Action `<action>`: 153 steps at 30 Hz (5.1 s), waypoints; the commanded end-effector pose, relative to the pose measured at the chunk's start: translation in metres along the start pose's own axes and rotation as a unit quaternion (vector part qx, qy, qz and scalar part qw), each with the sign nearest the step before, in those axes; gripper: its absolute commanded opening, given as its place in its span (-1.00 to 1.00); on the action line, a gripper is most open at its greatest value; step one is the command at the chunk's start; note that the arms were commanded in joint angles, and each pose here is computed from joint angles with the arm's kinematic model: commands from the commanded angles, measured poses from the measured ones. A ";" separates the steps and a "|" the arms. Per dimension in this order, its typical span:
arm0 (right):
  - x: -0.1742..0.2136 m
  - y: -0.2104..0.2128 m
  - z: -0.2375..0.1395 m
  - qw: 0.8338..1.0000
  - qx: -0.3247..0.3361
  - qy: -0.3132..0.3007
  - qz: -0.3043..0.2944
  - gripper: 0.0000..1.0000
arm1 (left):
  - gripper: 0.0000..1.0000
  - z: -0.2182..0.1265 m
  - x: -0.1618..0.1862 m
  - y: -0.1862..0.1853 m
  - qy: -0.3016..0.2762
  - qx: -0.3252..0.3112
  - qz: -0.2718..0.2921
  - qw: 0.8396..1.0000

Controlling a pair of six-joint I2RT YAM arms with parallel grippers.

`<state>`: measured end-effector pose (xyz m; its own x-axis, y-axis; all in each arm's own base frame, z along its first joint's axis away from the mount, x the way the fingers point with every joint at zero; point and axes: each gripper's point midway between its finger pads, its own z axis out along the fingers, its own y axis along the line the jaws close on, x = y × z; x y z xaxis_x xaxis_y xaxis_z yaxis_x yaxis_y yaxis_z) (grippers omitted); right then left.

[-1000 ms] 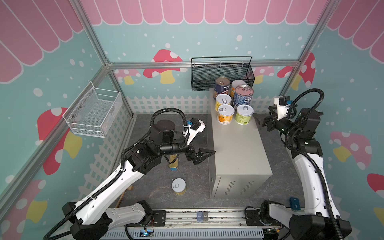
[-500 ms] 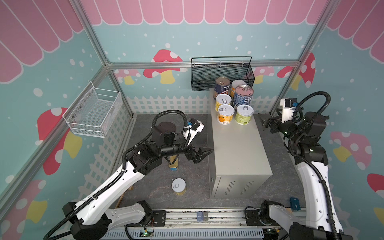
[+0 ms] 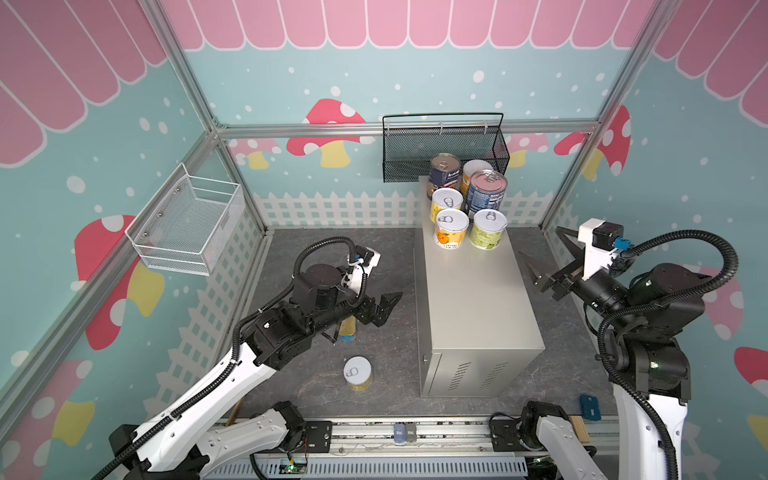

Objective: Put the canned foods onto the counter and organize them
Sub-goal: 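Lower the left gripper to the white-lidded yellow can while right arm reaches over cabinet, then close the left gripper around the white-lidded yellow can on the floor, then lift the yellow can over the cabinet with left gripper while right gripper withdraws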

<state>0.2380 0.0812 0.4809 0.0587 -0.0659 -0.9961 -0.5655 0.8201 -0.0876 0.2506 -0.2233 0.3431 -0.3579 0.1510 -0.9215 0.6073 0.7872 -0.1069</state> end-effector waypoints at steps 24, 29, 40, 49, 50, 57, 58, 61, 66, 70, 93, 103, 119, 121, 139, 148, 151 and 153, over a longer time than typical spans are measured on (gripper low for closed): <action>0.041 0.154 0.087 0.966 -0.222 0.128 -0.028 0.99 | 0.99 -0.011 0.159 0.046 0.202 -0.159 -0.245 0.935; 0.048 0.202 0.102 0.953 -0.256 0.151 -0.065 0.99 | 0.98 -0.015 0.200 0.044 0.260 -0.173 -0.272 0.910; 0.063 0.233 0.111 0.946 -0.263 0.164 -0.097 0.99 | 0.98 -0.018 0.262 0.018 0.367 -0.157 -0.289 0.870; 0.066 0.229 0.100 0.947 -0.260 0.161 -0.098 0.99 | 0.98 -0.010 0.294 0.020 0.396 -0.194 -0.264 0.858; 0.067 0.227 0.100 0.948 -0.256 0.161 -0.099 0.99 | 0.97 -0.009 0.296 0.020 0.399 -0.194 -0.264 0.857; 0.069 0.222 0.095 0.951 -0.246 0.159 -0.100 0.99 | 0.86 0.000 0.308 0.016 0.405 -0.189 -0.266 0.854; 0.070 0.221 0.095 0.951 -0.245 0.160 -0.100 0.99 | 0.82 0.001 0.308 0.016 0.404 -0.189 -0.265 0.855; 0.070 0.219 0.096 0.952 -0.239 0.159 -0.102 0.99 | 0.75 0.001 0.307 0.017 0.401 -0.191 -0.264 0.856; 0.069 0.218 0.095 0.954 -0.235 0.157 -0.103 0.99 | 0.60 0.002 0.307 0.019 0.399 -0.193 -0.262 0.857; 0.068 0.216 0.095 0.955 -0.231 0.154 -0.104 0.99 | 0.41 0.004 0.301 0.024 0.392 -0.194 -0.262 0.860; 0.057 0.201 0.083 0.963 -0.205 0.141 -0.105 0.99 | 0.13 0.007 0.175 0.041 0.319 -0.134 -0.205 0.916; 0.044 0.168 0.053 0.976 -0.149 0.133 -0.090 0.99 | 0.15 -0.010 0.099 0.032 0.304 -0.079 -0.148 0.938; 0.061 0.111 0.006 0.983 -0.032 0.167 -0.062 0.99 | 0.14 -0.040 -0.007 -0.018 0.234 0.063 -0.098 0.965; 0.065 0.107 0.002 0.983 -0.023 0.174 -0.059 0.99 | 0.15 -0.042 -0.015 -0.025 0.226 0.076 -0.086 0.967; 0.087 0.072 -0.017 0.977 0.072 0.201 -0.020 0.99 | 0.15 -0.049 -0.064 -0.079 0.175 0.159 0.009 0.972; 0.088 0.071 -0.025 0.979 0.068 0.191 -0.008 0.99 | 0.15 -0.035 -0.059 -0.097 0.193 0.154 0.063 0.967; 0.085 0.071 -0.027 0.980 0.064 0.187 -0.006 0.99 | 0.15 -0.029 -0.059 -0.102 0.195 0.159 0.066 0.966; 0.085 0.071 -0.029 0.981 0.063 0.185 -0.005 0.99 | 0.15 -0.026 -0.061 -0.105 0.194 0.160 0.068 0.965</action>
<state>0.1817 0.1203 0.3893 -0.2480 -0.2716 -0.9299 -0.4616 0.8771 -0.1330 0.1880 -0.2945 0.4086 -0.5177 0.5013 -0.6933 0.8078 0.5532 -0.2033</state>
